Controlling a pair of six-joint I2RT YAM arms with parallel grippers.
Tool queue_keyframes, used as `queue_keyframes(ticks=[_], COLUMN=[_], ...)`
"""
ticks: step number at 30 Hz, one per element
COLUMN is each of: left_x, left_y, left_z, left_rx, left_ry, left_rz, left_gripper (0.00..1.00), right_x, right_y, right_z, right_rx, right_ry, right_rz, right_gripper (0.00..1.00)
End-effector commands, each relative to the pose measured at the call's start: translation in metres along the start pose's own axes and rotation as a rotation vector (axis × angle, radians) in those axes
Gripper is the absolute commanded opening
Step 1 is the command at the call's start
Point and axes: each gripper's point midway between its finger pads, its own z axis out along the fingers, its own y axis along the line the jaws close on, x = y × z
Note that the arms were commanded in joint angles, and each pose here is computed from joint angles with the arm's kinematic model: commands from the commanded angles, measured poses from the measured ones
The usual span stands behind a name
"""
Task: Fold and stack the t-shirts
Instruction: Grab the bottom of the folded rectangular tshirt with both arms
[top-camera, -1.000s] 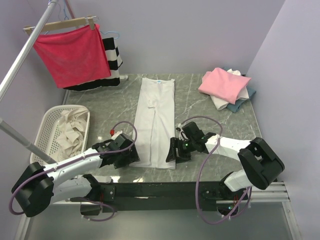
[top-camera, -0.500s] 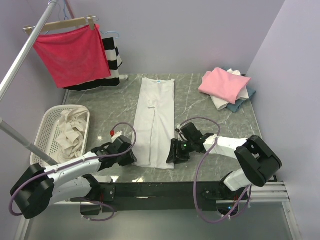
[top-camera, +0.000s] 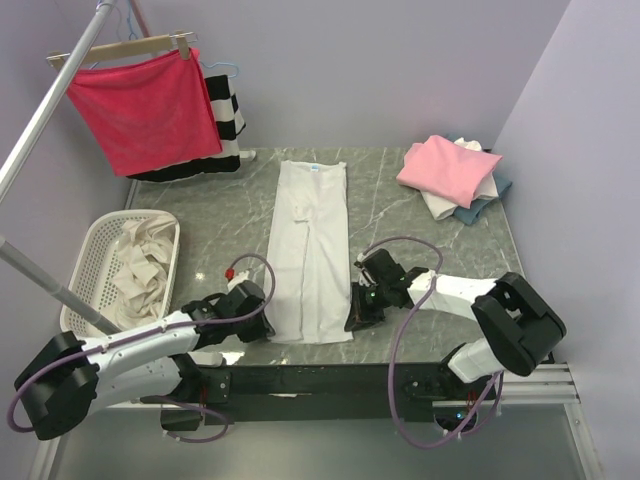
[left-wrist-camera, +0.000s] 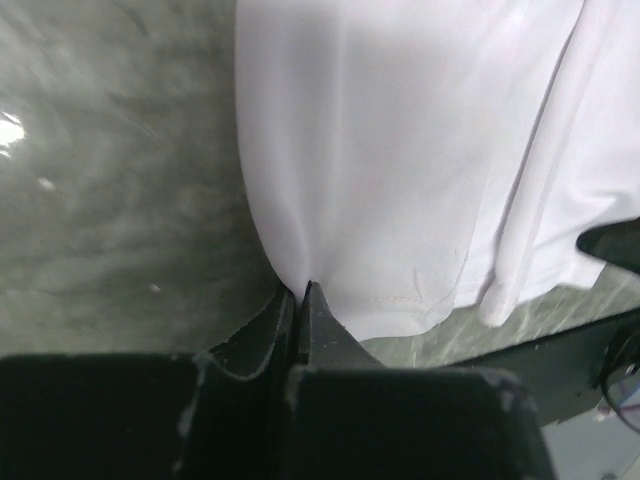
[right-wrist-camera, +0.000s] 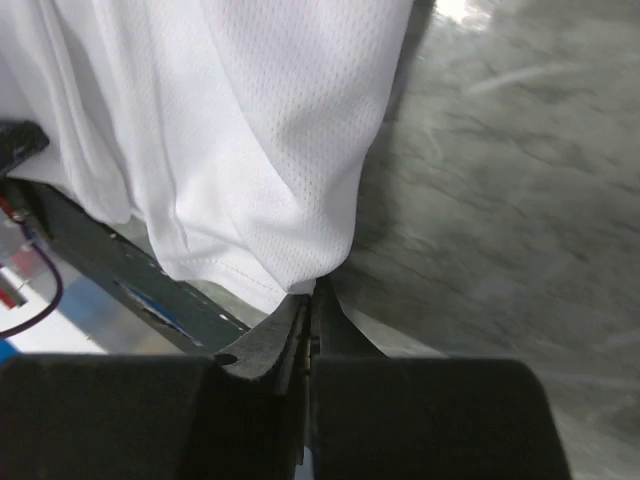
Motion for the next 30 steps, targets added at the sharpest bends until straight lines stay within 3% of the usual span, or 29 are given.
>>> queue_keyframes(ticks=[1,2,4,5,7,8,10,12,16,23,26,27,29,30], left_x=[0.023,0.024,0.025,0.026,0.025,0.024,0.023,0.02,0.021,0.032,0.036,0.037,0.037,0.037], left_y=[-0.003,-0.003,-0.006,-0.007,-0.007,-0.007,-0.003,-0.001,0.003,0.017,0.021,0.022,0.023,0.023], left_z=[-0.005,-0.003,-0.003,-0.003,-0.004,-0.004,-0.005,-0.007,-0.008,0.0,0.002,0.002,0.001,0.0], left_rx=[-0.003,-0.014,-0.022,-0.029,-0.043,-0.048,-0.066,-0.073,-0.083,-0.111,-0.118,-0.121,-0.122,-0.123], left_ry=[0.067,0.071,0.071,0.073,0.064,0.059,0.047,0.033,0.032,0.07,0.084,0.087,0.087,0.089], left_rz=[0.012,0.018,0.035,0.041,0.05,0.045,0.042,0.034,0.037,0.046,0.045,0.044,0.044,0.045], left_gripper=[0.01,0.01,0.07,0.19,0.3,0.54,0.59,0.68,0.69,0.61,0.48,0.43,0.27,0.2], right_x=[-0.002,-0.001,-0.001,0.0,0.001,0.002,0.004,0.006,0.013,0.032,0.034,0.035,0.039,0.04], right_y=[-0.021,-0.022,-0.019,-0.019,-0.019,-0.019,-0.021,-0.021,-0.019,-0.029,-0.023,-0.021,-0.016,-0.015], right_z=[-0.012,-0.013,-0.013,-0.013,-0.013,-0.014,-0.014,-0.016,-0.018,-0.015,-0.009,-0.008,-0.003,-0.001], right_rx=[0.133,0.138,0.129,0.123,0.12,0.118,0.125,0.119,0.094,0.093,0.065,0.061,0.04,0.029], right_ry=[-0.039,-0.041,-0.038,-0.039,-0.041,-0.043,-0.046,-0.052,-0.045,-0.023,-0.006,0.0,0.026,0.037], right_rz=[-0.044,-0.042,-0.043,-0.038,-0.027,-0.026,-0.01,0.001,0.025,0.074,0.075,0.074,0.064,0.059], right_gripper=[0.02,0.06,0.23,0.26,0.42,0.45,0.55,0.57,0.59,0.55,0.42,0.31,0.21,0.09])
